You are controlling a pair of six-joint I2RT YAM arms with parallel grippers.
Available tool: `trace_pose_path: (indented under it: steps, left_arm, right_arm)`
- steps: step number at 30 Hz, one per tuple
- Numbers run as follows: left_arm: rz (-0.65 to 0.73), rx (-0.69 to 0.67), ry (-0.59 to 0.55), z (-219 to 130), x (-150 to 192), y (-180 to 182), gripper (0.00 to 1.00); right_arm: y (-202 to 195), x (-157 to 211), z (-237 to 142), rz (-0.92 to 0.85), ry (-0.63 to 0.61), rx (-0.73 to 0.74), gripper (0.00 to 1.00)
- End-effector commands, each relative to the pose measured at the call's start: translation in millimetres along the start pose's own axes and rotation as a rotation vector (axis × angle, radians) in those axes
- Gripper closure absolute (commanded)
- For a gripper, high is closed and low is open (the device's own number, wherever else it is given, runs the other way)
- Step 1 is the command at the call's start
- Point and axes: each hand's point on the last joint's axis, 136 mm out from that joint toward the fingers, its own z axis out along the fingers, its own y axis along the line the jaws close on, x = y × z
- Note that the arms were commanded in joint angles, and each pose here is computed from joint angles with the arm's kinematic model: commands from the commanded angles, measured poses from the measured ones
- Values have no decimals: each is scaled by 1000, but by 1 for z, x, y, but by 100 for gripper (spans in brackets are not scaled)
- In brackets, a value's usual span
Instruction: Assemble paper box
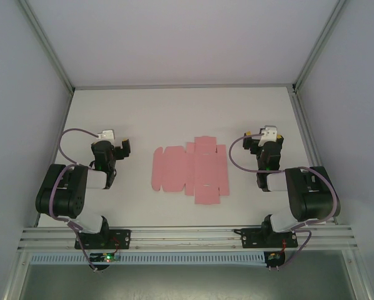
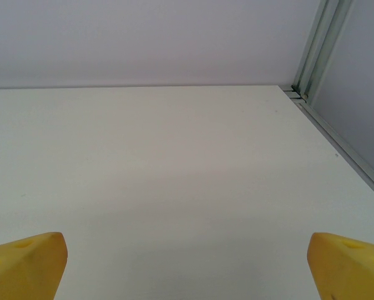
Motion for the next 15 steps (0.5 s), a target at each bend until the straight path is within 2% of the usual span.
trace_pose_path:
  steps: [1, 3, 8, 11, 15]
  left_arm:
    - [2, -32, -21, -2, -28, 4, 0]
    - [-7, -44, 21, -5, -31, 6, 0]
    - [-44, -38, -10, -26, -50, 6, 0]
    - [-125, 23, 9, -51, -73, -4, 0]
    - [-313, 187, 198, -78, -69, -37, 0]
  right_arm:
    - [0, -1, 0, 6, -2, -12, 2]
    - [0, 0, 0, 5, 0, -12, 2]
    - [6, -14, -4, -22, 0, -22, 2]
    - [8, -35, -13, -31, 125, 27, 2]
    - [20, -39, -43, 113, 353, 8, 2]
